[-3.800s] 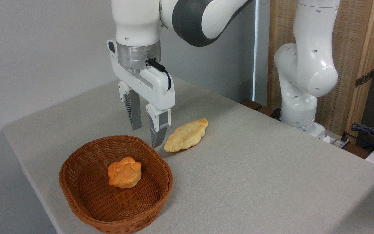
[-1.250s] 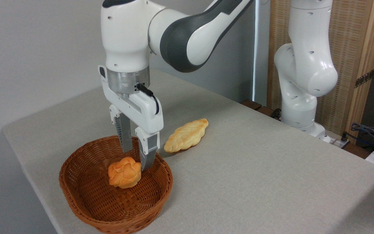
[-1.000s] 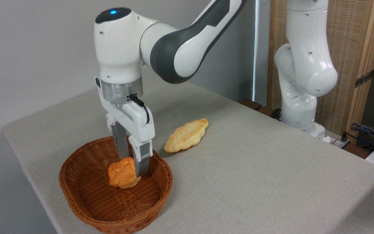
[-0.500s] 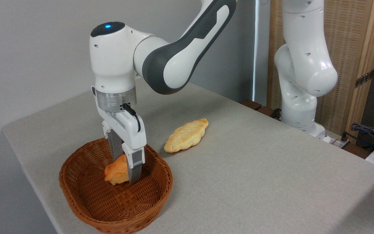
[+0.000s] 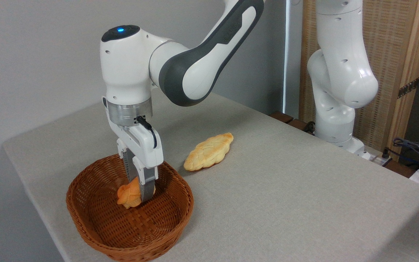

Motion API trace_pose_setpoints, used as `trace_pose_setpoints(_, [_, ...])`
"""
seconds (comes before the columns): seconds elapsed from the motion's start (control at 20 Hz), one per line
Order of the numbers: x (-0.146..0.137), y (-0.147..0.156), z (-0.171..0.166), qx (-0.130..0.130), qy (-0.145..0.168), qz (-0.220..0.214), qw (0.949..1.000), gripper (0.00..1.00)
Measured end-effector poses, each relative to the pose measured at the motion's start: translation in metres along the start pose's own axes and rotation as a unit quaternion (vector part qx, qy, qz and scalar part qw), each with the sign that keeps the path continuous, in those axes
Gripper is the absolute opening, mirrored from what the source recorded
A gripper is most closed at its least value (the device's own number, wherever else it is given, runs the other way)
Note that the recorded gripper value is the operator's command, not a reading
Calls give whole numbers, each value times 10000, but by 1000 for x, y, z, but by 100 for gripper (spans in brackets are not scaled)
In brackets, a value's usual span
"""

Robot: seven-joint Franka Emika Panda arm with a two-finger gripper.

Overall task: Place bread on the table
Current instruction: 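Close the gripper on the orange bread roll, then lift the orange roll out of the basket toward the yellow croissant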

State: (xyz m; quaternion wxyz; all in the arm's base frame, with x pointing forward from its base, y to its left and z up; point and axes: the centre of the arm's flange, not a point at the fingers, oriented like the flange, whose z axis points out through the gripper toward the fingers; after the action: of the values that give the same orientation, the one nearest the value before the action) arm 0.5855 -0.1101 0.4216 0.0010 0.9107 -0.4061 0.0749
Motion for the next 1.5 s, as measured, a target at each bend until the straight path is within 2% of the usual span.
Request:
trace_pose_setpoints(0.05, [0,0,0,0,0,0,10000,50])
trace_pose_setpoints(0.3, [-1,-4,-3,27,28,-30,10000,50])
trace_pose_setpoints(0.6, [-18,-24,-44,144,315,-282,9990,50])
trace_pose_setpoints(0.85, [-35,-26,-65,-45,239,-387,9990,50])
trace_pose_setpoints(1.2, [-59,-11,-95,-518,-36,-395,9979,50])
trace_pose_setpoints(1.5, [-90,11,-95,-810,-86,-213,9964,50])
